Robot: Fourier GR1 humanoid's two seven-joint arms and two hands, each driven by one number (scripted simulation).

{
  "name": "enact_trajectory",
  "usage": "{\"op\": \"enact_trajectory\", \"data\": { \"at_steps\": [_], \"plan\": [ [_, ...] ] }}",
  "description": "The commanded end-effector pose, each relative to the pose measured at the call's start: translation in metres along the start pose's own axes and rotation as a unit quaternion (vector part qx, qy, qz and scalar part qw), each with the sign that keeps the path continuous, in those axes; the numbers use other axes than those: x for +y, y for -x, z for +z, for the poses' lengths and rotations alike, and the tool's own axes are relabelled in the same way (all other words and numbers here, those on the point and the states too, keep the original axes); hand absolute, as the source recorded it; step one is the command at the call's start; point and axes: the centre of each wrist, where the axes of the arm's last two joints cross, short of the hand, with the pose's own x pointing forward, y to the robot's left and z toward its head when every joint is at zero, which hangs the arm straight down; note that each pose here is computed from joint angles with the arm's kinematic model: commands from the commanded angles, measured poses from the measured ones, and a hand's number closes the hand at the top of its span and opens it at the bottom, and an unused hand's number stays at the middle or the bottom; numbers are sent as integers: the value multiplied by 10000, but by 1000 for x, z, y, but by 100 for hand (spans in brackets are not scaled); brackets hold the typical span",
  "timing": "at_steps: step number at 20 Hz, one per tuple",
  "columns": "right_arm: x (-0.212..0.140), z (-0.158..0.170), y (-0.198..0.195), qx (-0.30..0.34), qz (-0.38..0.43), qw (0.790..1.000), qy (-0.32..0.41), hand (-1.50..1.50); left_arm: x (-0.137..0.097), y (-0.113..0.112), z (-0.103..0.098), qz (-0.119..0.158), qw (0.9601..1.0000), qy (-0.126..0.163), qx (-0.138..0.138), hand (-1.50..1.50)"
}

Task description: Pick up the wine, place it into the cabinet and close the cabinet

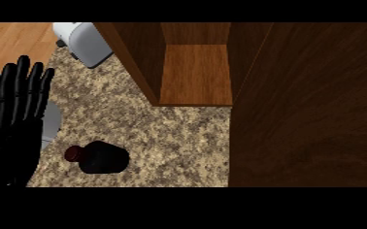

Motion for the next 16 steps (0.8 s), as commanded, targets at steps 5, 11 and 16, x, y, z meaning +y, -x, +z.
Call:
{"op": "enact_trajectory", "data": {
  "at_steps": [5, 11, 16],
  "plan": [
    [0, 27, -6, 224, -8, 9997, -23, -150, -12, -31, 24, 409, 9809, 1827, -531, -150],
    [15, 39, -33, 677, -779, 9873, -1211, -150, -41, -41, 64, 2182, 9495, 2195, 524, -150],
    [8, 39, -56, 607, -902, 9878, -1117, -150, -30, -75, 87, 2162, 9461, 2355, 512, -150]
  ]
}}
